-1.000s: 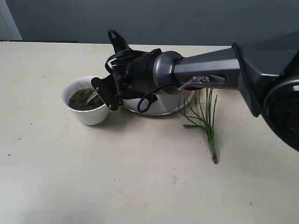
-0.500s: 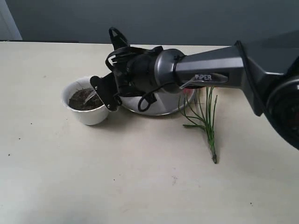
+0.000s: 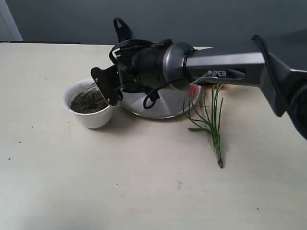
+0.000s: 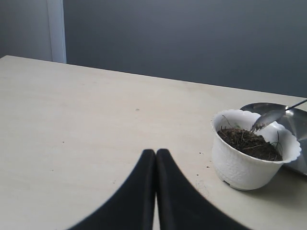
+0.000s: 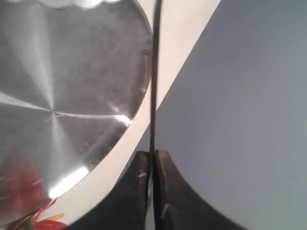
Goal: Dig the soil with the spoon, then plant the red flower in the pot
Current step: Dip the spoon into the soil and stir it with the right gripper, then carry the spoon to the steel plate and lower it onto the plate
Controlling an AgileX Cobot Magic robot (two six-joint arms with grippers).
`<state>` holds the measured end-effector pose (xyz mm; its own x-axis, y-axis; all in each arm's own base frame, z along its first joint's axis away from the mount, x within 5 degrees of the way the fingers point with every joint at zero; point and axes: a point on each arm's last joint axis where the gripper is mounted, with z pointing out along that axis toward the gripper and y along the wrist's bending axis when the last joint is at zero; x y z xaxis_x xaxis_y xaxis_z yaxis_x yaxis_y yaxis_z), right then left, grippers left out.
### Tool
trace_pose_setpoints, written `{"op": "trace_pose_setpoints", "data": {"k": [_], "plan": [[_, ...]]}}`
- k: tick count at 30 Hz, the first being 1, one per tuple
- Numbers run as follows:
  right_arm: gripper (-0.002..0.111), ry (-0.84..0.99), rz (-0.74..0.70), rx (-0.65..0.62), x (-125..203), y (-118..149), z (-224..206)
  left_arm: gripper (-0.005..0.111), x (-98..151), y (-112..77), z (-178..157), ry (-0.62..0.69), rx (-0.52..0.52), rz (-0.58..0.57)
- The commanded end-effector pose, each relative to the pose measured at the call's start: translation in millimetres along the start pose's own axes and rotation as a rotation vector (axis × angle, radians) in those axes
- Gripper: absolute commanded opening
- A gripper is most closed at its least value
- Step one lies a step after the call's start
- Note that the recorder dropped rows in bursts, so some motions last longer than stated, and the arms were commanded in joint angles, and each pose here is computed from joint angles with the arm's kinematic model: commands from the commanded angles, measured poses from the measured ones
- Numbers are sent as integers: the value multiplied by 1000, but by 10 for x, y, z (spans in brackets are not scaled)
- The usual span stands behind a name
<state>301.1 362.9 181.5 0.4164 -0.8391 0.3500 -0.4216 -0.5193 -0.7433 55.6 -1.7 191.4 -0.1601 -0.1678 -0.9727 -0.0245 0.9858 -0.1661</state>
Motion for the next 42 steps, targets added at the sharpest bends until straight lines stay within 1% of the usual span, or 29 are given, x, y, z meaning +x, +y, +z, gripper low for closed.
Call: {"op": "trace_pose_setpoints", "data": {"k": [1, 8, 13, 17, 20, 21, 24, 25, 27, 28, 29, 30, 31, 32, 33, 34, 35, 39, 42], "plan": [[-1, 6, 25, 5, 40, -41, -20, 0, -3, -2, -1, -13, 6, 1], [-1, 9, -11, -32, -48, 104, 117, 0, -3, -2, -1, -13, 6, 1], [-1, 31, 10, -26, 2, 61, 72, 0, -3, -2, -1, -13, 6, 1], [-1, 13, 206, 45, 166, -202, -198, 0, -3, -2, -1, -13, 6, 1], [-1, -30, 302, 42, 228, -299, -345, 0, -3, -2, -1, -13, 6, 1], [-1, -36, 297, 40, 223, -297, -345, 0, -3, -2, -1, -13, 6, 1], [-1, -34, 190, -18, 162, -192, -263, 0, -3, -2, -1, -13, 6, 1], [-1, -31, 188, -23, 156, -179, -250, 0, -3, -2, -1, -13, 6, 1], [-1, -12, 292, -33, 189, -150, -187, 0, -3, -2, -1, -13, 6, 1], [-1, 14, 421, -25, 308, -168, -139, 0, -3, -2, -1, -13, 6, 1], [-1, 41, 506, -31, 455, -179, -99, 0, -3, -2, -1, -13, 6, 1], [-1, 55, 537, -43, 543, -175, -71, 0, -3, -2, -1, -13, 6, 1], [-1, 76, 621, -83, 716, -147, -6, 0, -3, -2, -1, -13, 6, 1], [-1, 84, 673, -107, 806, -129, 25, 0, -3, -2, -1, -13, 6, 1], [-1, 83, 770, -153, 942, -90, 85, 0, -3, -2, -1, -13, 6, 1], [-1, 73, 822, -182, 998, -63, 122, 0, -3, -2, -1, -13, 6, 1], [-1, 34, 907, -238, 1079, -26, 172, 0, -3, -2, -1, -13, 6, 1], [-1, -98, 1036, -373, 1157, 52, 258, 0, -3, -2, -1, -13, 6, 1], [-1, -167, 1169, -459, 1237, 109, 325, 0, -3, -2, -1, -13, 6, 1]]}}
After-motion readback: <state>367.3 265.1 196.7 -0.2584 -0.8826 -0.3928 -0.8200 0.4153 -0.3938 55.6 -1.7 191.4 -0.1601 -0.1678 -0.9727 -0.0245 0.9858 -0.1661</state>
